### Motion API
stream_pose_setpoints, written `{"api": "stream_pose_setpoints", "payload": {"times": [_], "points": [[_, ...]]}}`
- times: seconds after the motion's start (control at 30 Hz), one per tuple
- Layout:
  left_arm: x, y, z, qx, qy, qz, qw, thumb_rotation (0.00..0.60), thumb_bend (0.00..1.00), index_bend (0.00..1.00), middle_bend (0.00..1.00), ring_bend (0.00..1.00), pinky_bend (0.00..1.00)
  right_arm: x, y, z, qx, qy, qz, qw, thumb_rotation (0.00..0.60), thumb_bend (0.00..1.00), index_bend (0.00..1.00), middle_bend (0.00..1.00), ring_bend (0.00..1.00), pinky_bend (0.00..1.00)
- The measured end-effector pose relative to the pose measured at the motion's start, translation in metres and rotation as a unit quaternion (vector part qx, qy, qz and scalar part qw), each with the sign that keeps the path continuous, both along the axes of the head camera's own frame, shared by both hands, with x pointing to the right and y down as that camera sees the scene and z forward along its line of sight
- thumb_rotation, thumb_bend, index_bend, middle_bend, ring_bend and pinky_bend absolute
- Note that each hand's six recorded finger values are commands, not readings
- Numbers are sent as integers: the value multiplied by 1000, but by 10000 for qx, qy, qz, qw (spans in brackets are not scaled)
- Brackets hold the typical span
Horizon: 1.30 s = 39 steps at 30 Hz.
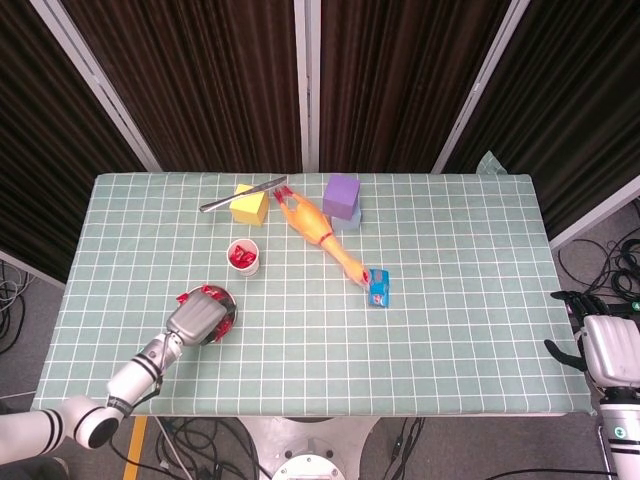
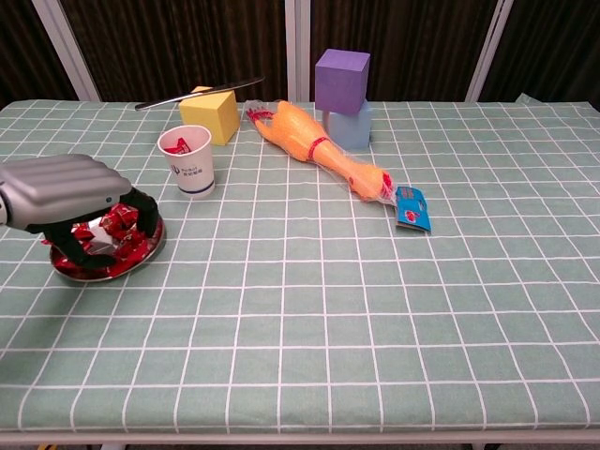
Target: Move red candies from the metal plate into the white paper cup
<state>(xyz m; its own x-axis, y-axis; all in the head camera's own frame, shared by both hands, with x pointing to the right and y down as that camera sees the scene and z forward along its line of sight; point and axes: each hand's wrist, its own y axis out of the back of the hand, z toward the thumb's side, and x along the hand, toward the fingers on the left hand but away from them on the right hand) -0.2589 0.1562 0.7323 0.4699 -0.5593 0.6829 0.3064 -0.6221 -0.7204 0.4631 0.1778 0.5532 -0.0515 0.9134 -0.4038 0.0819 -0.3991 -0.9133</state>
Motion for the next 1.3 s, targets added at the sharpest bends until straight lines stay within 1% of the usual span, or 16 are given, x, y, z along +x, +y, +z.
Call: {"api": "stream_pose_setpoints", "payload": {"times": [0.27, 0.53, 0.63, 0.8, 0.97, 1.07, 1.17, 1.3], "points": [[-1, 6, 10, -100, 28, -187, 9998, 600, 303, 465, 472, 889, 1000, -1, -1, 0, 3, -4, -5, 10000, 600, 101, 261, 288, 257, 577], [-4, 6, 17, -66, -8, -250, 9997, 600, 321, 505, 513, 891, 1000, 0, 0, 0, -7, -2, 12, 10000, 600, 101, 261, 288, 258, 577], [-5, 6, 18, -90, 26, -314, 9995, 600, 346, 532, 539, 895, 1000, 0, 0, 0, -3, 4, 14, 10000, 600, 101, 261, 288, 257, 577], [-5, 3, 21, -77, 139, -420, 9990, 600, 403, 624, 648, 915, 1000, 0, 0, -1, -2, 6, 18, 10000, 600, 101, 261, 288, 257, 577], [-6, -2, 20, -64, 303, -574, 9979, 600, 437, 644, 672, 920, 1000, 0, -1, -1, 8, -3, 17, 10000, 600, 101, 261, 288, 257, 577], [-9, -11, 14, 18, 408, -709, 9966, 600, 439, 644, 672, 920, 1000, 0, -1, -1, 11, -11, 12, 10000, 600, 101, 261, 288, 257, 577], [-11, -25, 2, 195, 529, -827, 9950, 600, 437, 643, 672, 920, 1000, 0, -1, -1, 5, -12, 14, 10000, 600, 101, 261, 288, 258, 577], [-5, -51, -18, 457, 743, -950, 9916, 600, 437, 640, 672, 920, 1000, 1, -1, 0, 1, -19, 17, 10000, 600, 101, 261, 289, 257, 577]]}}
